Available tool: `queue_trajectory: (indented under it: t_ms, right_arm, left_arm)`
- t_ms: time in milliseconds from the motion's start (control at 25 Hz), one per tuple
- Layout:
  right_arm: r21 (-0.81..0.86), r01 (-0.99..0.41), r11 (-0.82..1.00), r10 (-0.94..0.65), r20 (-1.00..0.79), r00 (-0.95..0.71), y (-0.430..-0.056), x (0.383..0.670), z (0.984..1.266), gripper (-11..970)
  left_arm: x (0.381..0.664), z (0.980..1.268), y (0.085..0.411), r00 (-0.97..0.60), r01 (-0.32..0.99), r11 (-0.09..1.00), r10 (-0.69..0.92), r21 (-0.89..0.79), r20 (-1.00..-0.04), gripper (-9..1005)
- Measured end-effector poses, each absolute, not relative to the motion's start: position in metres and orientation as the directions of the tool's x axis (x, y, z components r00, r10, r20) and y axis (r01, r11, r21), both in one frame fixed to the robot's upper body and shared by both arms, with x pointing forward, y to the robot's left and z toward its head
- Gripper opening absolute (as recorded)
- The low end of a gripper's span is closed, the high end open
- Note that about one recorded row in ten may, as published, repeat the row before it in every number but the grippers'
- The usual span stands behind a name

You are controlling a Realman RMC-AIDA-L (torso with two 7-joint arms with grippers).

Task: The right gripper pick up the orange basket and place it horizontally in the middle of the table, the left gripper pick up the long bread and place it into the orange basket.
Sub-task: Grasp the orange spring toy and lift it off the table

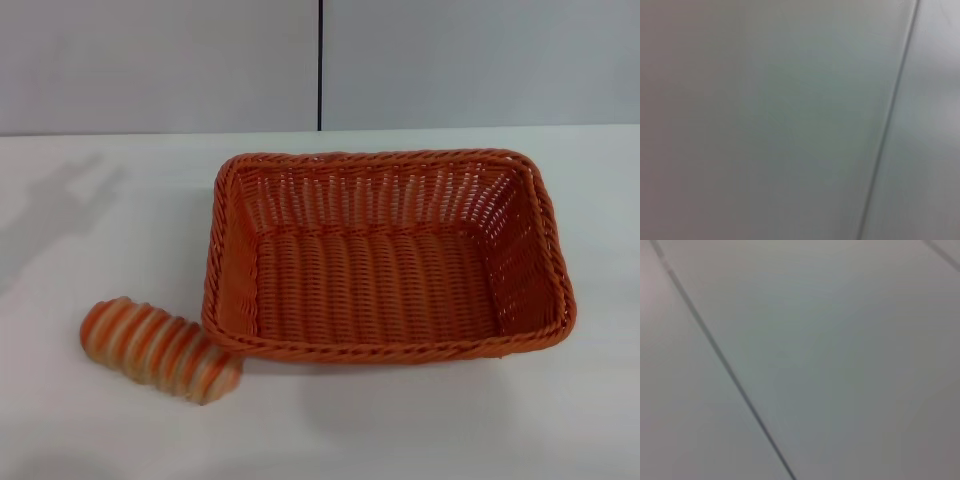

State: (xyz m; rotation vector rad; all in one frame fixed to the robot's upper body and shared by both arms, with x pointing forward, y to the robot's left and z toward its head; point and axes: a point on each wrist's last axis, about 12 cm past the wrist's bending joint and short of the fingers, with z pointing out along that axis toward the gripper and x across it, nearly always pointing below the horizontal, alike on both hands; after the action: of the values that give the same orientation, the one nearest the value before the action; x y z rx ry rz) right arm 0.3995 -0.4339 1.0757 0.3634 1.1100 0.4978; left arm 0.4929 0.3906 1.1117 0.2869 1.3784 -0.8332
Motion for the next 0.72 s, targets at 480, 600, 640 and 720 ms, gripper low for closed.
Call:
queue_trajectory:
  t_ms: [480, 600, 640, 720]
  right_arm:
    - [0.578, -0.165, 0.799, 0.594, -0.714, 0.371, -0.430, 0.392, 1.064, 423]
    - [0.580, -0.173, 0.796, 0.598, -0.710, 0.372, -0.429, 0.392, 1.065, 424]
    - [0.580, -0.173, 0.796, 0.598, -0.710, 0.372, -0.429, 0.392, 1.065, 424]
    - [0.583, -0.179, 0.792, 0.603, -0.705, 0.373, -0.427, 0.392, 1.064, 424]
  left_arm:
    - [0.482, 1.140, 0.410, -0.345, 0.780, 0.576, 0.073, -0.242, -0.936, 676]
    - [0.478, 1.139, 0.416, -0.369, 0.765, 0.593, 0.085, -0.251, -0.925, 728]
    - [0.473, 1.136, 0.421, -0.402, 0.751, 0.605, 0.098, -0.266, -0.910, 728]
    - [0.470, 1.132, 0.423, -0.433, 0.740, 0.612, 0.117, -0.279, -0.894, 726]
